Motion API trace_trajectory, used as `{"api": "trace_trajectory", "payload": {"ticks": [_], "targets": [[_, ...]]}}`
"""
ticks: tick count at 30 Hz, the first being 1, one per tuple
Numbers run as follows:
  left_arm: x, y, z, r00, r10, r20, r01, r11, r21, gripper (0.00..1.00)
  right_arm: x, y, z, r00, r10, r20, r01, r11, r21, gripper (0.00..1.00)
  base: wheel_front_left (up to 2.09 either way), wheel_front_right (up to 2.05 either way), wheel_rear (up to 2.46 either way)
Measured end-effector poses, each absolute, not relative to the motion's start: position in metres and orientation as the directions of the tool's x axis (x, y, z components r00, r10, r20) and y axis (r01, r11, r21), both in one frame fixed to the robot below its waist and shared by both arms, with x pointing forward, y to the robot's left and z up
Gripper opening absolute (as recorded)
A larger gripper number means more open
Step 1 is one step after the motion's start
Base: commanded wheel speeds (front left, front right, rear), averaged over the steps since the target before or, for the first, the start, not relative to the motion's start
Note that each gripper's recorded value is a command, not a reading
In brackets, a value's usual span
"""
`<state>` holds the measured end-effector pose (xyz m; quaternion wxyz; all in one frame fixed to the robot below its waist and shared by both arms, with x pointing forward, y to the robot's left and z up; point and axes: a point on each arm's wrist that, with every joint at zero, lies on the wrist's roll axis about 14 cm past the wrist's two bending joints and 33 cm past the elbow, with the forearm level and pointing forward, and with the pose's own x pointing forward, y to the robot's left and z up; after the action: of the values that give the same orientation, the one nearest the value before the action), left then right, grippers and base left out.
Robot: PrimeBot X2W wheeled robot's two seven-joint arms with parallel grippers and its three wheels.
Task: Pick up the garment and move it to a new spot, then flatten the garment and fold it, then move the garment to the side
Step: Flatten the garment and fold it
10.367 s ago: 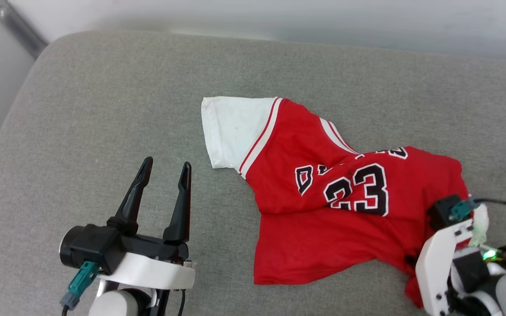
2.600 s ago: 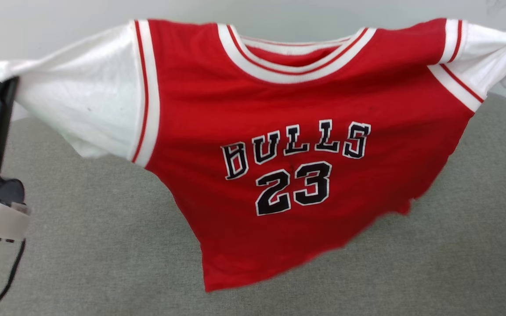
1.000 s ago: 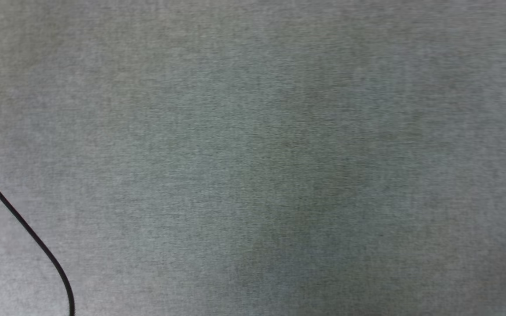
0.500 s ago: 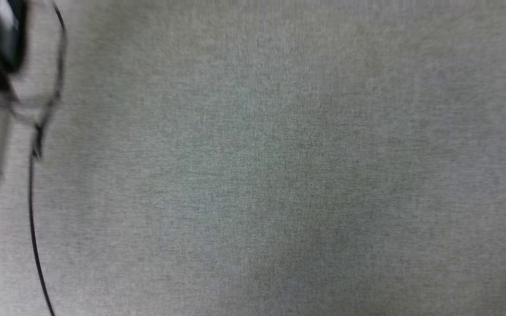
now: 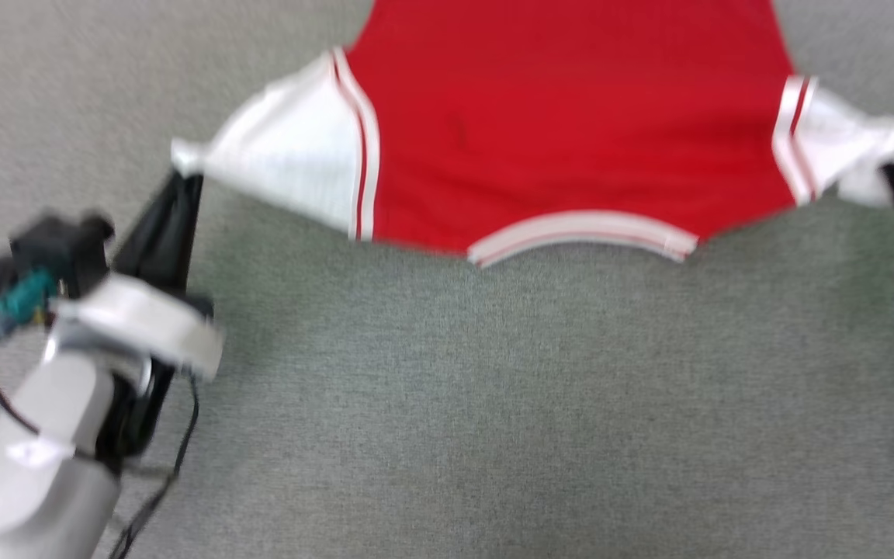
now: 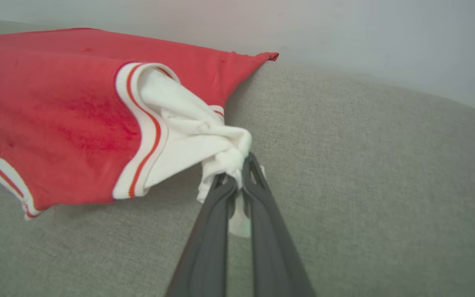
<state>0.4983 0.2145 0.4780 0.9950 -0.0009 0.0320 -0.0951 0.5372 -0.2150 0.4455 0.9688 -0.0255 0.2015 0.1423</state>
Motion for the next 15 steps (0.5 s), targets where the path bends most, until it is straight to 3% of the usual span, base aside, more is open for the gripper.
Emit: {"api": "trace_trajectory", "payload": {"ticks": [15], "targets": [[0.381, 0.23, 0.453, 0.955, -0.154, -0.255, 0.148, 0.988, -0.044, 0.0, 0.413, -0.248, 0.433, 0.789, 0.216, -0.575, -0.246, 0.969, 0.027, 0.0, 0.0, 0.0, 0.0]]}}
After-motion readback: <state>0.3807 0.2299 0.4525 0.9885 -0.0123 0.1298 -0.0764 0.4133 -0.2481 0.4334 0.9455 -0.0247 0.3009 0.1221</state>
